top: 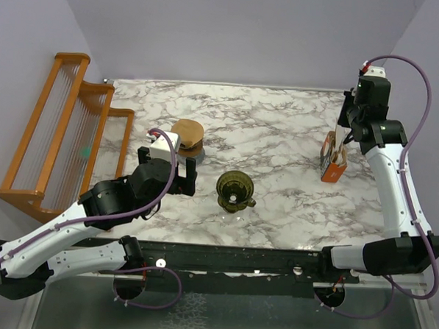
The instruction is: Place the coffee filter in the dripper
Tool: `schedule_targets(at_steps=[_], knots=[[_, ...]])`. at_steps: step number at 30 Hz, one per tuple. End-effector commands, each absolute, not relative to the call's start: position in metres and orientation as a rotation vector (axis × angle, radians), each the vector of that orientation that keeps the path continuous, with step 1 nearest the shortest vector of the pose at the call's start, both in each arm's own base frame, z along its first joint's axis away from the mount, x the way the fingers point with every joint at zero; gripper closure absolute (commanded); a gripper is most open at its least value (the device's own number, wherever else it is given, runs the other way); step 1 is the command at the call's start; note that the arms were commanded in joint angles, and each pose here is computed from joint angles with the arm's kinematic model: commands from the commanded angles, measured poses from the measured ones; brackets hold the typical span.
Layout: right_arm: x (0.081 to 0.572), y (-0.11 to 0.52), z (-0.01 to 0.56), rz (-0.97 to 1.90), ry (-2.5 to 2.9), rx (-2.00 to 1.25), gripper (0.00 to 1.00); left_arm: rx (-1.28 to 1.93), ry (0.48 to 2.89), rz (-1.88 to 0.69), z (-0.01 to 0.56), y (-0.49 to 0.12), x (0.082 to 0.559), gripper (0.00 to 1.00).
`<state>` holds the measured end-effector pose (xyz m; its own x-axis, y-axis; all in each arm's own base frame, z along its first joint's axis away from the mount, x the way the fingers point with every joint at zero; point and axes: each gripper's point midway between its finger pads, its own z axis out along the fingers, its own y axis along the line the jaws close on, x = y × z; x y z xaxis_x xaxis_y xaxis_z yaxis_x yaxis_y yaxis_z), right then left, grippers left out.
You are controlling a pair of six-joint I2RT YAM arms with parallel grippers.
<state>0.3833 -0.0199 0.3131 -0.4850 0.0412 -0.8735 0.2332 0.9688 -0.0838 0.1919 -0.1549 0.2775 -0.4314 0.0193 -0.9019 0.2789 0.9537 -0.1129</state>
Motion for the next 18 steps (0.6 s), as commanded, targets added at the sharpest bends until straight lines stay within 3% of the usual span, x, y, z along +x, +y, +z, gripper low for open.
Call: schedule_targets(at_steps=[1, 18], knots=[[0.376, -0.013, 0.325, -0.161, 2.045, 0.187, 0.99, 0.213, 1.992, -0.310, 0.285, -0.157, 0.193, 0.01], [0.372, -0.003, 0.337, -0.073, 1.998, 0.208, 0.99, 0.220, 1.997, -0.307, 0.286, -0.160, 0.194, 0.01]])
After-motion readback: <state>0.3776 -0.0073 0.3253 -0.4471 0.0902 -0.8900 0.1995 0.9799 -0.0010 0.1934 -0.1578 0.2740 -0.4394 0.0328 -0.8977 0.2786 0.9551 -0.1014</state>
